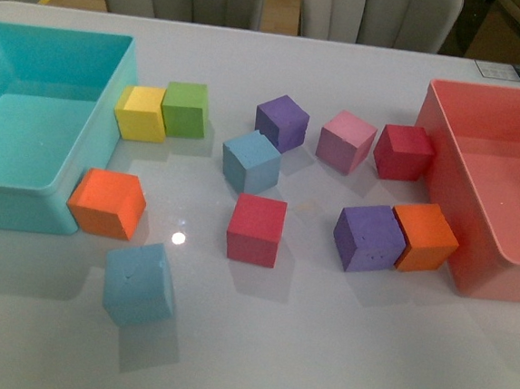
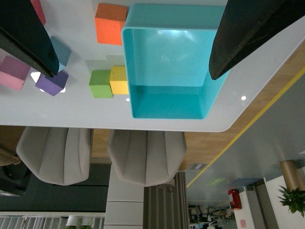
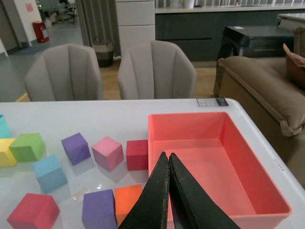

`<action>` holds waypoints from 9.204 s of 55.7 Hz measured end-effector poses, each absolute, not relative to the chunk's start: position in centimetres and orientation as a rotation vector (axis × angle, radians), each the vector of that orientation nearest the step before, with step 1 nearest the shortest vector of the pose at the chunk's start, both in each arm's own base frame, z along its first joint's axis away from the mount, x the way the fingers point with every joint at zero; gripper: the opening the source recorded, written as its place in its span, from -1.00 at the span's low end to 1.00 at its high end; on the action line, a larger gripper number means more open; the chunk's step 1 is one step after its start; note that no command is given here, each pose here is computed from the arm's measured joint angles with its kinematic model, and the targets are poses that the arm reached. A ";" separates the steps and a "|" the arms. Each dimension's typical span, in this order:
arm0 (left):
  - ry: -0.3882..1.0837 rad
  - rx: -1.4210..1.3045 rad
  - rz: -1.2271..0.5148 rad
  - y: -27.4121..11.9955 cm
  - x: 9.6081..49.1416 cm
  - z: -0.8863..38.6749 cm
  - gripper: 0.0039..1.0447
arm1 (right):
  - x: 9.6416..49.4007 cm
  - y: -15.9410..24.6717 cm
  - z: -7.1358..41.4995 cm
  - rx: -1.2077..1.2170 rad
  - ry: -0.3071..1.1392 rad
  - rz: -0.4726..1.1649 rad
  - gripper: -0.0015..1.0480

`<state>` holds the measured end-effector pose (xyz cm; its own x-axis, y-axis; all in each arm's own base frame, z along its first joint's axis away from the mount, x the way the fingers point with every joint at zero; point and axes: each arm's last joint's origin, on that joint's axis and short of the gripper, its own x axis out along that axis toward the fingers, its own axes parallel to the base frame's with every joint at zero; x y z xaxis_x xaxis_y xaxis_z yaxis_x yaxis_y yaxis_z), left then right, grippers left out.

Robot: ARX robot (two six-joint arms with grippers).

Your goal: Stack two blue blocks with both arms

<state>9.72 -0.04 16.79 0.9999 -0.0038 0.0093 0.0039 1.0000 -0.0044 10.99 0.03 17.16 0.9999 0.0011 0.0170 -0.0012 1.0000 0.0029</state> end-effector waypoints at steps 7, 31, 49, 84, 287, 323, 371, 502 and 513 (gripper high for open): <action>-0.010 -0.004 -0.004 0.0 9.7 16.8 0.84 | 10.7 0.0 17.1 0.003 -0.015 0.001 -0.96; -0.010 -0.004 -0.004 0.0 9.7 16.8 0.84 | 9.7 0.0 16.8 0.003 -0.011 0.002 -0.49; 0.582 0.143 -0.227 -1.4 11.1 16.8 0.84 | 9.7 0.0 16.9 0.003 -0.012 0.002 0.63; 0.922 0.117 -0.226 -8.2 19.2 10.8 0.84 | 9.7 0.0 16.9 0.003 -0.012 0.002 0.83; 1.058 0.136 -0.098 -19.4 34.4 12.7 -0.17 | 9.7 0.0 16.9 0.003 -0.012 0.002 0.83; 1.053 0.346 -0.176 -24.7 45.3 11.7 -0.18 | 9.7 0.0 16.9 0.003 -0.012 0.002 0.83; 1.120 0.391 -0.180 -24.7 46.5 8.7 -0.20 | 9.7 0.0 16.9 0.003 -0.012 0.002 0.83; 0.007 0.003 -0.002 -2.0 19.2 18.3 -0.97 | 9.7 0.0 16.9 0.003 -0.012 0.002 0.83; 0.009 0.003 -0.002 -1.3 17.3 17.7 -0.97 | 9.7 0.0 16.9 0.003 -0.012 0.002 0.83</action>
